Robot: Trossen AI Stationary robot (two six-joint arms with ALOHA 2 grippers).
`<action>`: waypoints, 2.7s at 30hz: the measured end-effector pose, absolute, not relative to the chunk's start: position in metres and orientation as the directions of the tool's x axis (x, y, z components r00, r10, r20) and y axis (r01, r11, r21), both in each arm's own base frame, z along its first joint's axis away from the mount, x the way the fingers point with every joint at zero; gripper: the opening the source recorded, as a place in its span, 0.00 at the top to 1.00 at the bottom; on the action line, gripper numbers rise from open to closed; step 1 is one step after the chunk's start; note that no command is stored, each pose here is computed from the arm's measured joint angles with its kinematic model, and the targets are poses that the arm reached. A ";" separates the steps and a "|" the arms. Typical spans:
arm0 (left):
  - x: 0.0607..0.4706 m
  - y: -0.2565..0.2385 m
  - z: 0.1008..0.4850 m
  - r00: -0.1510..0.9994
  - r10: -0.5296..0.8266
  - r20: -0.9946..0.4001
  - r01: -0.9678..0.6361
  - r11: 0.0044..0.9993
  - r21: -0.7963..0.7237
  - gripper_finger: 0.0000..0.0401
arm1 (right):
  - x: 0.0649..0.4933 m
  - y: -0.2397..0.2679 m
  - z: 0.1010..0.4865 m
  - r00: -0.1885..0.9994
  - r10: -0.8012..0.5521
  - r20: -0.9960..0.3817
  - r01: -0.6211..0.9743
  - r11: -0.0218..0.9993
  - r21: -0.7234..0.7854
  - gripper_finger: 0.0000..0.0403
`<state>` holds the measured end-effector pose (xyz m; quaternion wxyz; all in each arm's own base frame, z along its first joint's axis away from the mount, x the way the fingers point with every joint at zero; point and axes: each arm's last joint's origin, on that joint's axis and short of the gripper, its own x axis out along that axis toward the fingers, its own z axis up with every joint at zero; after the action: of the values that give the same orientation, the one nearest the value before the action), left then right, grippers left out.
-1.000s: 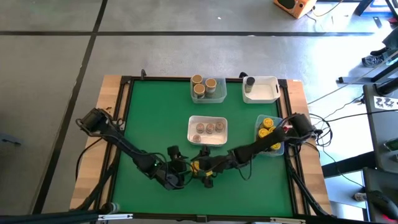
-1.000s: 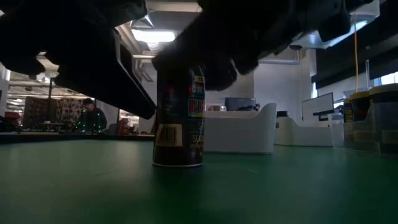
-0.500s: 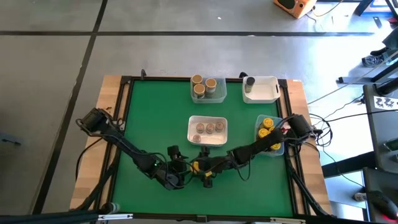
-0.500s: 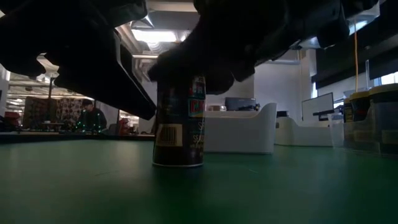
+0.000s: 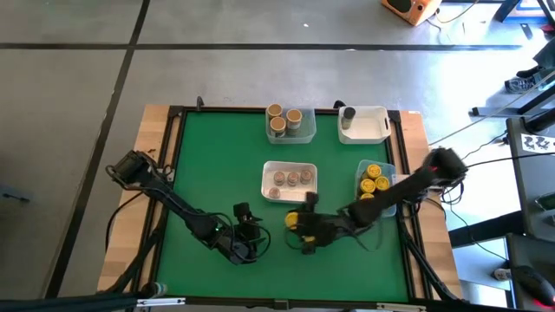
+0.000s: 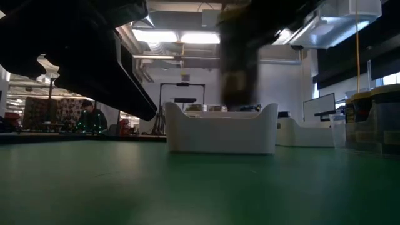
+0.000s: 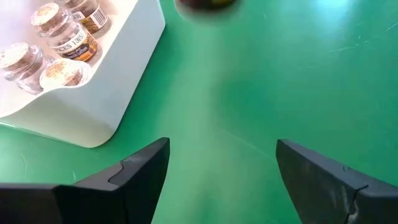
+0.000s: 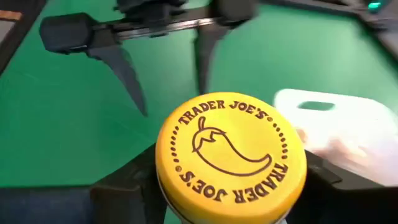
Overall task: Sort spices by type
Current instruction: Put the yellow seasoning can into the bottom transparent bin
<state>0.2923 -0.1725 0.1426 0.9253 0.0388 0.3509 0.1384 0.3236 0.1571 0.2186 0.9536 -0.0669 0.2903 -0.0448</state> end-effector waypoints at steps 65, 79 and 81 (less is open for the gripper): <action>0.295 -0.169 0.143 0.717 0.289 -0.635 -0.246 0.956 0.159 0.27 | 0.175 0.022 0.229 0.122 -0.610 -0.783 0.605 0.672 -0.428 0.44; 0.295 -0.169 0.143 0.716 0.291 -0.635 -0.250 0.956 0.155 0.27 | 0.175 0.022 0.250 0.101 -0.615 -0.782 0.624 0.651 -0.431 0.44; 0.295 -0.169 0.143 0.716 0.291 -0.634 -0.251 0.955 0.156 0.27 | 0.171 0.021 0.260 0.071 -0.624 -0.778 0.616 0.641 -0.458 0.44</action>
<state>0.2953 -0.1686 0.1430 0.9258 0.0291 0.3472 0.1464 0.1714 0.0213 0.2605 0.7317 -0.0038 0.5340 -0.4235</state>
